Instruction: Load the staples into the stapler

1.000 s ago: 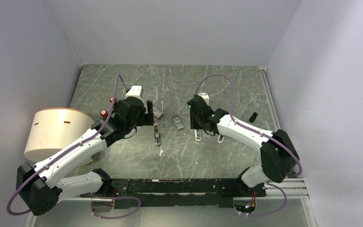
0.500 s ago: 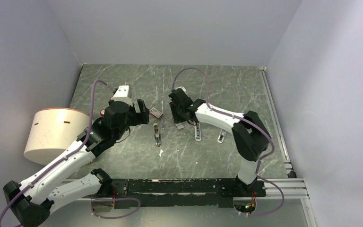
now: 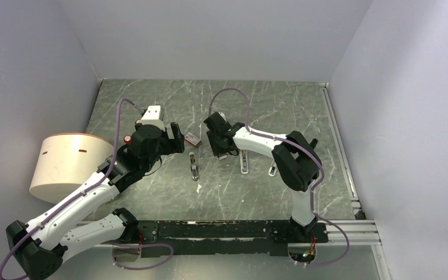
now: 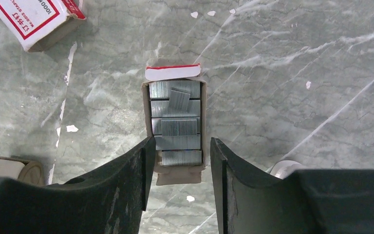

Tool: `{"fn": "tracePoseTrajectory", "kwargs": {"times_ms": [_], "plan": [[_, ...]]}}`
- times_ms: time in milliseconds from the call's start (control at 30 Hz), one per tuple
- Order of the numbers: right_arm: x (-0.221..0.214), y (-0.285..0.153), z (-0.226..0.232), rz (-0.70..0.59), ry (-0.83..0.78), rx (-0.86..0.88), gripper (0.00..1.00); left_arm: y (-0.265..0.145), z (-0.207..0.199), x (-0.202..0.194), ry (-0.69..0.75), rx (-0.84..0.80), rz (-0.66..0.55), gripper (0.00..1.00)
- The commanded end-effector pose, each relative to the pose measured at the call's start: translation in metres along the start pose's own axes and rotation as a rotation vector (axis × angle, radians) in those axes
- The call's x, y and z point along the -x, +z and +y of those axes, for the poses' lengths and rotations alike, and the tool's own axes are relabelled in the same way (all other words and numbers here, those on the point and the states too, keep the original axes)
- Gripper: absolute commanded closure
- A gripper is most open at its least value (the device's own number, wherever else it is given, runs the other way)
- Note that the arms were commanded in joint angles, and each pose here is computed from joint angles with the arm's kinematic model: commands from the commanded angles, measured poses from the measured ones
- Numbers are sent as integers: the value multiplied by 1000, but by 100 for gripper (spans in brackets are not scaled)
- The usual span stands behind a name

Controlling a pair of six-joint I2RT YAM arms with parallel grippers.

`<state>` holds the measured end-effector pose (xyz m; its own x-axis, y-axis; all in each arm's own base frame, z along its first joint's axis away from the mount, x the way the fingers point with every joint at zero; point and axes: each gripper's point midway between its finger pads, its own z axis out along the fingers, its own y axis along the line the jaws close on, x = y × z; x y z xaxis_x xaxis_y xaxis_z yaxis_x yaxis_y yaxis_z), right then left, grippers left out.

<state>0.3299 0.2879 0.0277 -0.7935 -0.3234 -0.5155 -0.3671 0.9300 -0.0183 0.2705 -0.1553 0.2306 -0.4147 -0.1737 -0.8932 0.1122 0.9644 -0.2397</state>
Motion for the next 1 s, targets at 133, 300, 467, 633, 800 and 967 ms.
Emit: {"fn": "tracePoseTrajectory", "kwargs": {"times_ms": [133, 300, 467, 633, 800, 967], "plan": [[10, 5, 2, -21, -6, -12, 62, 3, 1, 8, -12, 12, -35, 9], [15, 1, 3, -41, -5, -13, 59, 3, 1, 7, -10, 14, -34, 9], [22, -5, 3, -64, -1, -11, 56, 4, 1, 7, -7, 14, -31, 9], [24, -7, 6, -73, -5, 11, 66, 5, 0, 6, -7, 14, -28, 9], [21, -4, 6, -62, -6, 6, 67, 6, -1, 5, 0, 6, -21, 9], [21, -3, 6, -63, -6, 6, 67, 6, -1, 4, 2, 8, -19, 9]]}}
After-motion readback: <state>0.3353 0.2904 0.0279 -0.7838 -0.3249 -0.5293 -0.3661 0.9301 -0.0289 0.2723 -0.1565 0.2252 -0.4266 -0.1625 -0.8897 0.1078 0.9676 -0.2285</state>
